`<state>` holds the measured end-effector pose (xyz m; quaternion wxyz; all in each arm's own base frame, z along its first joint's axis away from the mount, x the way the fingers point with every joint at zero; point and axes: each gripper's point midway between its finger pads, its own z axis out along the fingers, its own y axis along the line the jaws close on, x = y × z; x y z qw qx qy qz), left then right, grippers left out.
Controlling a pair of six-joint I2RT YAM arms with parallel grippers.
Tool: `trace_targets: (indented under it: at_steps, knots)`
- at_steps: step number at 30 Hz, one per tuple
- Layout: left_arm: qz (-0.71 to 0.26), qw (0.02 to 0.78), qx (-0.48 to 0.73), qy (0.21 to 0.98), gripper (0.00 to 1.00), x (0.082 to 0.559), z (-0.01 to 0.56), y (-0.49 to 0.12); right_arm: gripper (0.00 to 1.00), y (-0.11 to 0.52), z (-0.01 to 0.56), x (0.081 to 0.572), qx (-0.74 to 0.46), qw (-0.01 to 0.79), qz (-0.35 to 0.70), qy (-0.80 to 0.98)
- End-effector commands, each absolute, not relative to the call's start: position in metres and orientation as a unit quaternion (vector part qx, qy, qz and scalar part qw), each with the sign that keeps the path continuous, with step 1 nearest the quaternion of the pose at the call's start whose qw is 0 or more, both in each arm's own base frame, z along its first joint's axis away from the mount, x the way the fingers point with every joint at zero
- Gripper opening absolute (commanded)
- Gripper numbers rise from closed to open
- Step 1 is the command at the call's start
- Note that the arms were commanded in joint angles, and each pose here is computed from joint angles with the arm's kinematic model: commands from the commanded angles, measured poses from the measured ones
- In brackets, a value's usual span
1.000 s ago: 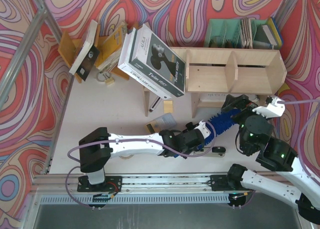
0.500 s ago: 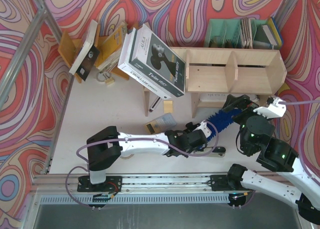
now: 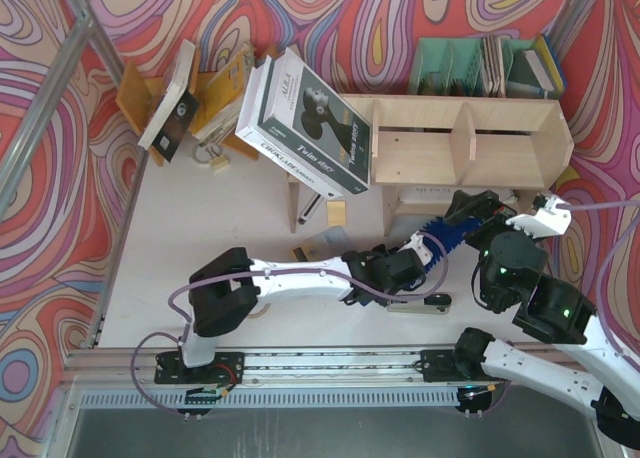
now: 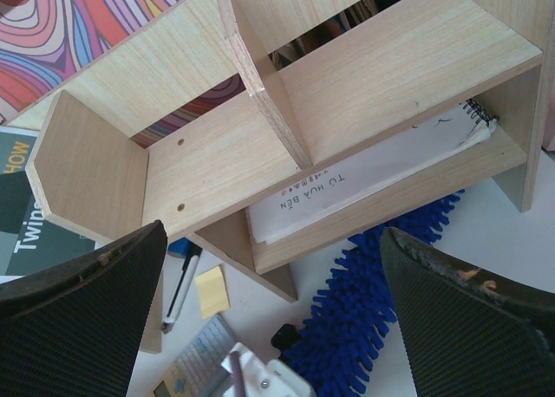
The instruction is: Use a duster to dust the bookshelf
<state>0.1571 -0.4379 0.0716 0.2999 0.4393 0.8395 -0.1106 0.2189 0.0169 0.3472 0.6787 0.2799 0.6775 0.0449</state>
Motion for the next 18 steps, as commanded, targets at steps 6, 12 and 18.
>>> trace_targets:
  at_steps: [6,12,18]
  knots:
    - [-0.108,0.294,0.446,0.839,0.00,0.157,0.069,-0.444,0.99,0.012,0.341,0.217,0.286,0.677,0.034,0.677]
    - [-0.137,0.347,0.426,0.824,0.00,0.165,0.116,-0.448,0.99,0.013,0.341,0.217,0.285,0.677,0.035,0.678]
    - [-0.172,0.377,0.412,0.812,0.00,0.166,0.143,-0.452,0.99,0.016,0.339,0.219,0.282,0.676,0.037,0.680]
